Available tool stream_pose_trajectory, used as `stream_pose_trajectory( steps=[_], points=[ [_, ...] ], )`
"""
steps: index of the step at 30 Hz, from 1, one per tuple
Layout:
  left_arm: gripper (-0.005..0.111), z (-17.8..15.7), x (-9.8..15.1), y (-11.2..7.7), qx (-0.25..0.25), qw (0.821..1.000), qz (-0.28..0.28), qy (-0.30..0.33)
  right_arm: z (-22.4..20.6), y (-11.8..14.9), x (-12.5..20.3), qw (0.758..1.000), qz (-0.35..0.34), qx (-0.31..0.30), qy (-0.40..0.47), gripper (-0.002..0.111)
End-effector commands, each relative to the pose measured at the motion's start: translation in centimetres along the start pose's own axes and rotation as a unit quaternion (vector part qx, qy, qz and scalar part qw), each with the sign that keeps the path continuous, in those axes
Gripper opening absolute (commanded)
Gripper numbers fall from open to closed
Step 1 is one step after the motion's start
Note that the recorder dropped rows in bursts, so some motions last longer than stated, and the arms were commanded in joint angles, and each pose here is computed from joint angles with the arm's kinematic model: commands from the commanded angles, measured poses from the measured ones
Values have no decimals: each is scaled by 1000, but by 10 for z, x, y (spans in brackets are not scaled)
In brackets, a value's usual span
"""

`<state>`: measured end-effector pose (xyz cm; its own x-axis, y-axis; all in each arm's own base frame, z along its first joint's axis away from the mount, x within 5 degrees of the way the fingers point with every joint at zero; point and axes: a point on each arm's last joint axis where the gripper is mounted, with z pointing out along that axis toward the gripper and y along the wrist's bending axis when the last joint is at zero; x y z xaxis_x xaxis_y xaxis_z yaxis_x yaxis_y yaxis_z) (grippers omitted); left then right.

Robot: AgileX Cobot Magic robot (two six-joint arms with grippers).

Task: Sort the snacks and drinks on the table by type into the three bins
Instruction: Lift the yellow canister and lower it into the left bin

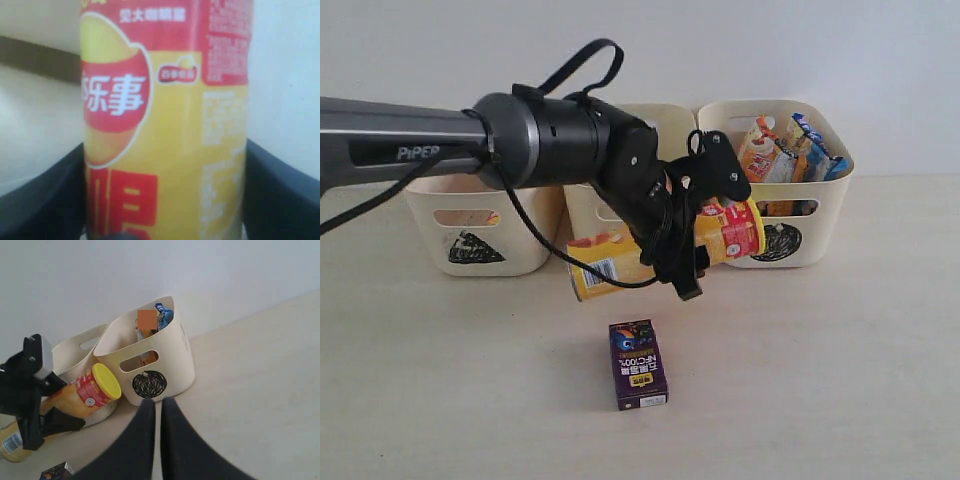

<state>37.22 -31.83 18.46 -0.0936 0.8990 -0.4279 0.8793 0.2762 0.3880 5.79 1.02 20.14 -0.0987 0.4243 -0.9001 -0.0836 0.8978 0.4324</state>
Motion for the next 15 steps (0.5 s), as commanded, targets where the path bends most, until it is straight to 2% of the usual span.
stream_pose_trajectory(
  steps=[1, 10, 12, 15],
  points=[
    [4, -35, -12, 5, 12, 999, -38, -23, 0, 0, 0, 1000, -4, -1, -4, 0],
    [4, -115, -28, 17, 15, 993, -83, -77, 0, 0, 0, 1000, -2, -1, -4, 0],
    [4, -133, -27, 25, 4, 989, -117, -90, 0, 0, 0, 1000, -2, -1, -4, 0],
    [4, -159, -19, 43, -15, 972, -206, -108, 0, 0, 0, 1000, -2, -1, -4, 0]
  ],
)
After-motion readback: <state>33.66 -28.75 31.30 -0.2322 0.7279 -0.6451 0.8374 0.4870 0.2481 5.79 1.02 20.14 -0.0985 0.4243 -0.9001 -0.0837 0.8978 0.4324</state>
